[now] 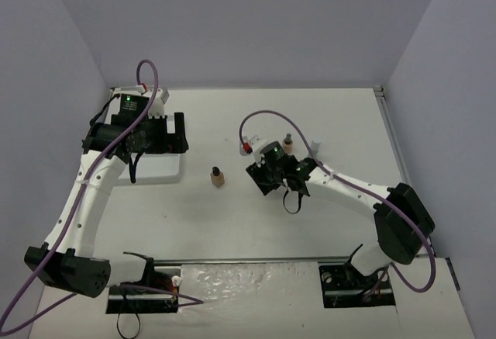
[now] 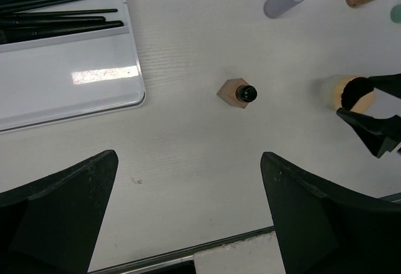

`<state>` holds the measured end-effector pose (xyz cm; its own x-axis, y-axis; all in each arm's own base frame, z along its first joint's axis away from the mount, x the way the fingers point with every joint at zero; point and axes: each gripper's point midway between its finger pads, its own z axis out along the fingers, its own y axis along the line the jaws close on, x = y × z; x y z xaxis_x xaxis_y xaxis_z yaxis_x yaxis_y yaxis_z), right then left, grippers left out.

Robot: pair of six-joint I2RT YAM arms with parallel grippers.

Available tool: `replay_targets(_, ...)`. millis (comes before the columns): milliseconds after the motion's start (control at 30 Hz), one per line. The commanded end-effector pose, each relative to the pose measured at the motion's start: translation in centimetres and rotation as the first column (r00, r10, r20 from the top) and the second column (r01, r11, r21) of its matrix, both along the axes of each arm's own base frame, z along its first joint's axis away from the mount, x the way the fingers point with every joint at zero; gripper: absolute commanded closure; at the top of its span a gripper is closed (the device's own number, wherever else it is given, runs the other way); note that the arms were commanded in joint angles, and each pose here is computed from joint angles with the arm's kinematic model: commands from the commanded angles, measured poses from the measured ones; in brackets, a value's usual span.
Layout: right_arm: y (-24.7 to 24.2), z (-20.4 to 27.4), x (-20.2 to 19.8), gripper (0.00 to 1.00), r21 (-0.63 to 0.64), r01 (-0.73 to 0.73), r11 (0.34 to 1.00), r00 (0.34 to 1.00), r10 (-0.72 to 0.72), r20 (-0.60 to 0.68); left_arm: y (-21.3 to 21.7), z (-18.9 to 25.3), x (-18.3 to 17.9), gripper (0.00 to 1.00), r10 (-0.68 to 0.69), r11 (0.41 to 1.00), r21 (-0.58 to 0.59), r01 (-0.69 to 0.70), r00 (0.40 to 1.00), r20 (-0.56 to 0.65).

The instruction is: Organize the makeup

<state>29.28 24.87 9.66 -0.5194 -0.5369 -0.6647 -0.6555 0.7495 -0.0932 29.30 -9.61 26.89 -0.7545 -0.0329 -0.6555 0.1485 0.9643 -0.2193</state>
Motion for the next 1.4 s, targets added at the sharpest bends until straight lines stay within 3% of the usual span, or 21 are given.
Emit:
replay_targets(0, 2.4, 3.7, 1.1, 1.0, 0.195, 0.064, 0.979, 0.98, -0.099, 0.174, -0.8, 2.6, 0.8, 0.03, -0.012, 1.0, -0.005, 0.012, 0.996, 0.093)
replay_targets(300, 1.7, -1.4, -0.1, 0.99, 0.21, 0.132, 0.969, 0.976, -0.165, 0.145, -3.1, 1.8, 0.1, 0.03, -0.061, 0.998, 0.007, 0.061, 0.995, 0.081)
replay_targets(467, 1.6, -2.2, -0.6, 0.88, 0.184, 0.135, 0.974, 0.978, -0.161, 0.135, -3.7, 1.1, -0.3, 0.03, -0.069, 0.998, 0.014, 0.068, 0.995, 0.068)
replay_targets(733, 1.3, -2.4, -0.8, 0.34, 0.165, 0.133, 0.977, 0.98, -0.154, 0.123, -4.8, 0.9, -0.4, 0.03, -0.091, 0.996, 0.01, 0.09, 0.994, 0.064)
replay_targets(967, 1.4, -0.3, -0.8, 0.15, 0.19, 0.127, 0.974, 0.978, -0.155, 0.141, -5.6, 0.8, -0.5, 0.03, -0.108, 0.994, 0.022, 0.107, 0.992, 0.058)
replay_targets(1100, 0.6, 3.8, -0.7, 0.08, 0.249, 0.144, 0.958, 0.962, -0.195, 0.191, -6.7, 1.1, -0.6, 0.03, -0.135, 0.991, 0.025, 0.134, 0.988, 0.068)
replay_targets(1367, -7.4, 13.6, -0.6, 0.01, 0.382, 0.313, 0.87, 0.836, -0.443, 0.324, -12.4, -0.2, -1.4, 0.03, -0.254, 0.965, 0.071, 0.251, 0.966, 0.038)
